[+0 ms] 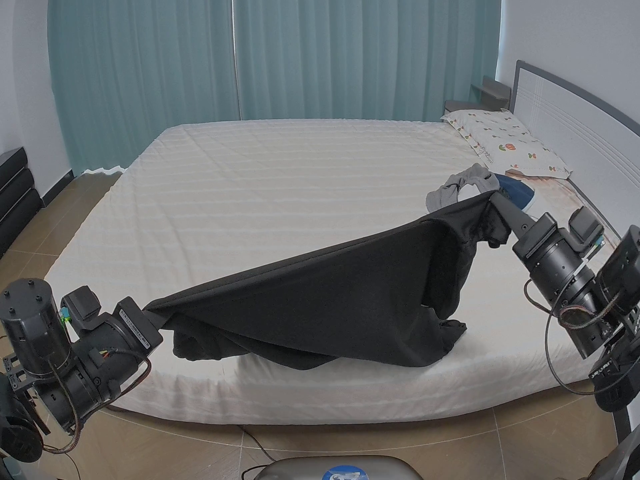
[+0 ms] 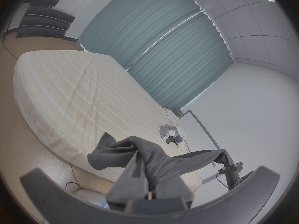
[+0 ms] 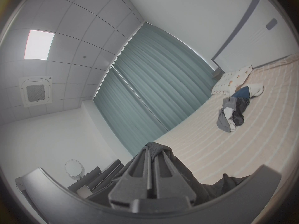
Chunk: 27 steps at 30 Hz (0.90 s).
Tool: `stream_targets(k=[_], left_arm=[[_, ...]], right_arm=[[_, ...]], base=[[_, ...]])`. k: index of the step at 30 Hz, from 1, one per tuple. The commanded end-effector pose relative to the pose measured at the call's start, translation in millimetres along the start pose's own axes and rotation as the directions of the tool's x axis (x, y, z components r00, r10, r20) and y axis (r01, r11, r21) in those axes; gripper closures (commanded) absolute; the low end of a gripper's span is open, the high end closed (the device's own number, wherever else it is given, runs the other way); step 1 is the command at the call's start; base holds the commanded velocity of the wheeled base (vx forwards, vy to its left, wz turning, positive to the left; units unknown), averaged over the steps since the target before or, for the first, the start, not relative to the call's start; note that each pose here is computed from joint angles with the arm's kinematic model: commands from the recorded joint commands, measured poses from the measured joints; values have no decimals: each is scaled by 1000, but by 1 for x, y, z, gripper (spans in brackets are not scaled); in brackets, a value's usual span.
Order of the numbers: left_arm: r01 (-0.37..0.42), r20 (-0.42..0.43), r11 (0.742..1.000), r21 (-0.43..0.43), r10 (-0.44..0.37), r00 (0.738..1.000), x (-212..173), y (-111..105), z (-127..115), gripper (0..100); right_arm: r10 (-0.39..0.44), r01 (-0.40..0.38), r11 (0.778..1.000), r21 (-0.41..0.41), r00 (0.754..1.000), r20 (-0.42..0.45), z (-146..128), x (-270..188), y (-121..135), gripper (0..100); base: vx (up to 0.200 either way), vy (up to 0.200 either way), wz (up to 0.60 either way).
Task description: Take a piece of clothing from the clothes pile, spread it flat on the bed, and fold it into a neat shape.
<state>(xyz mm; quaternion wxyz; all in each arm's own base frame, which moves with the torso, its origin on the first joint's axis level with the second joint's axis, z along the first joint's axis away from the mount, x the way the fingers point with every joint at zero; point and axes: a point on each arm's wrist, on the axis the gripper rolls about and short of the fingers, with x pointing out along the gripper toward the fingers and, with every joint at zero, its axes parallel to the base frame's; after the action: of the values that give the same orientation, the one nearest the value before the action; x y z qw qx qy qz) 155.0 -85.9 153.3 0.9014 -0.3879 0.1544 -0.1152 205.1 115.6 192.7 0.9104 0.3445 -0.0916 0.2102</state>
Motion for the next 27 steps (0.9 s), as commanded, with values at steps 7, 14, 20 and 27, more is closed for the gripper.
stream_targets(k=[7, 14, 20, 27], left_arm=[[137, 108, 990, 21, -139, 984, -34, -31, 32, 100], [114, 98, 993, 23, -116, 988, -36, -65, 63, 100], [3, 69, 1000, 20, -5, 998, 3, -58, 65, 100], [-44, 6, 999, -1, 44, 999, 34, -47, 57, 100]], right_arm=[[176, -170, 984, -55, 972, 155, 55, -33, 45, 100], [173, -155, 984, -91, 951, 256, 107, -5, 71, 100], [103, -68, 988, -138, 960, 260, 134, 34, 62, 100], [-1, 34, 987, -155, 979, 204, 111, 83, 24, 100]], base=[[0, 0, 0], [0, 0, 0], [0, 0, 0], [29, 0, 0]])
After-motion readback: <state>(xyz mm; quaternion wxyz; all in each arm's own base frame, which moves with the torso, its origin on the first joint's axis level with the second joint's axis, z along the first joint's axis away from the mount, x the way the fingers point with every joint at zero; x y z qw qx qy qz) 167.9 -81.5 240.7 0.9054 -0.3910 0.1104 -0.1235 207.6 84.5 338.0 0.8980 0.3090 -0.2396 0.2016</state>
